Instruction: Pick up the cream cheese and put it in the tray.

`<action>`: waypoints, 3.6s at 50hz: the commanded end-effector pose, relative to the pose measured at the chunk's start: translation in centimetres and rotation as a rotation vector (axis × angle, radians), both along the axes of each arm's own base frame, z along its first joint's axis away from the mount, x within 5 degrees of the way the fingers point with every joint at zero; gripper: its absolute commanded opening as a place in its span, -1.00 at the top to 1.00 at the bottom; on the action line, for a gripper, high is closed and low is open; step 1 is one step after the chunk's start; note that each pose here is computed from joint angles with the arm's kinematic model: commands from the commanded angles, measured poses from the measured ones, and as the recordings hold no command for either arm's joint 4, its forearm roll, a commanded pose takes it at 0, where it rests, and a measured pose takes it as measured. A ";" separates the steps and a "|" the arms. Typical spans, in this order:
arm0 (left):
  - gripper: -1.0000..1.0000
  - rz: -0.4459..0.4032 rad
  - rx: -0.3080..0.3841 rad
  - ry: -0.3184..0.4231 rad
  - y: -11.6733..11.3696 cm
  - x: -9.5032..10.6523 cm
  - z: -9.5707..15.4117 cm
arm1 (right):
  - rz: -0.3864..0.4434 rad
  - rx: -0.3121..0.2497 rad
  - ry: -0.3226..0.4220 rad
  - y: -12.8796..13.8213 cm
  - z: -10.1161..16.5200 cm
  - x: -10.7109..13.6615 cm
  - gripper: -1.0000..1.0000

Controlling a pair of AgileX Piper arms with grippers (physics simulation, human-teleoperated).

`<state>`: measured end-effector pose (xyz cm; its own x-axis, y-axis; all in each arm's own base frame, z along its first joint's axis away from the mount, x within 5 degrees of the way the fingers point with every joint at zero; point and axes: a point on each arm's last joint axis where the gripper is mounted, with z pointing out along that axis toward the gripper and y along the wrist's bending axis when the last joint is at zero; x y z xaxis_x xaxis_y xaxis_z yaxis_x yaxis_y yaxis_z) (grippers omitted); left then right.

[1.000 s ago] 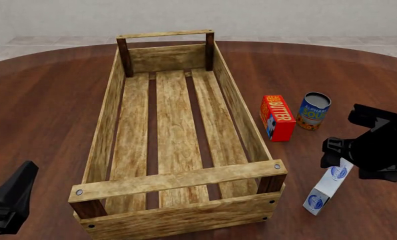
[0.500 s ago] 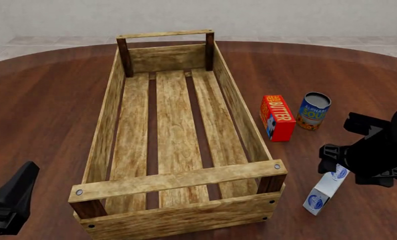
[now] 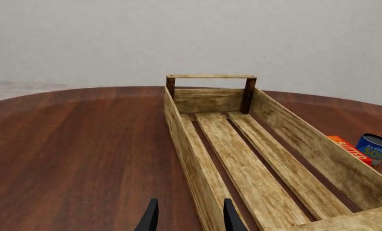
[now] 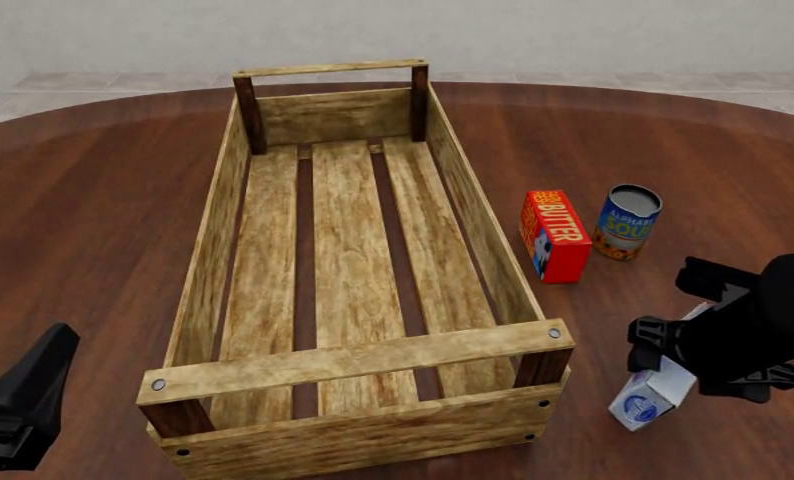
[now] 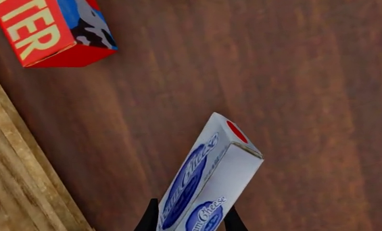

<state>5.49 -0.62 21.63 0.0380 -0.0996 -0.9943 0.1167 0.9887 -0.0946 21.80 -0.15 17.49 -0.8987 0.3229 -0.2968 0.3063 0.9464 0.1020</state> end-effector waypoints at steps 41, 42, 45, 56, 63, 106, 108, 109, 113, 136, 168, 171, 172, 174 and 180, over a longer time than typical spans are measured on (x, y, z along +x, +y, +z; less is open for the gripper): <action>-1.00 -0.007 0.003 -0.015 0.0 -0.1 0.4 | 0.120 -0.054 -0.198 0.1 12.8 2.1 1.00; -1.00 -0.005 0.003 -0.016 0.0 -0.1 0.4 | 0.121 -0.051 -0.204 0.3 13.3 2.1 1.00; -1.00 -0.004 0.005 -0.017 0.0 -0.1 0.4 | 0.143 -0.059 -0.227 0.5 15.4 2.9 1.00; -1.00 -0.004 -0.041 0.011 0.0 0.0 0.2 | 0.304 -0.054 -0.296 4.6 21.6 6.5 1.00; -1.00 0.001 0.014 -0.009 0.0 0.0 0.2 | 0.396 -0.054 -0.294 7.5 20.4 10.1 1.00; -1.00 -0.017 0.029 -0.013 -0.1 0.0 0.2 | 0.685 -0.029 -0.280 22.5 14.0 19.8 1.00; -1.00 -0.016 0.031 -0.016 -0.1 0.0 0.2 | 0.690 -0.026 -0.283 23.1 14.1 20.1 1.00; -1.00 -0.017 0.031 -0.017 -0.1 0.0 0.2 | 0.693 -0.026 -0.283 23.4 14.0 20.3 1.00; -1.00 -0.017 0.029 -0.016 -0.1 0.0 0.2 | 0.707 -0.025 -0.279 24.3 13.7 20.6 1.00; -1.00 -0.020 0.019 -0.016 -0.1 -0.1 0.4 | 0.793 -0.017 -0.231 30.9 7.7 21.9 1.00; -1.00 0.001 0.005 -0.011 0.0 -0.1 0.3 | 0.772 -0.022 -0.095 32.8 -5.4 21.9 1.00; -1.00 0.000 0.005 -0.011 0.0 -0.1 0.3 | 0.773 -0.023 -0.086 32.9 -6.1 21.7 1.00; -1.00 -0.001 0.006 -0.012 0.0 -0.1 0.4 | 0.771 -0.022 -0.087 32.9 -6.2 21.6 1.00; -1.00 -0.001 0.006 -0.012 0.0 -0.1 0.3 | 0.771 -0.021 -0.084 33.1 -6.4 21.5 1.00; -1.00 0.001 0.006 -0.012 0.0 0.0 0.2 | 0.779 -0.021 -0.083 33.3 -6.7 21.0 1.00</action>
<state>5.44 -0.63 21.90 0.0498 -0.0927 -0.9944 0.1195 0.9891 -0.0863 43.84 32.39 16.62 -0.8015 -0.3798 -0.4619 -0.4603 0.8849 0.0710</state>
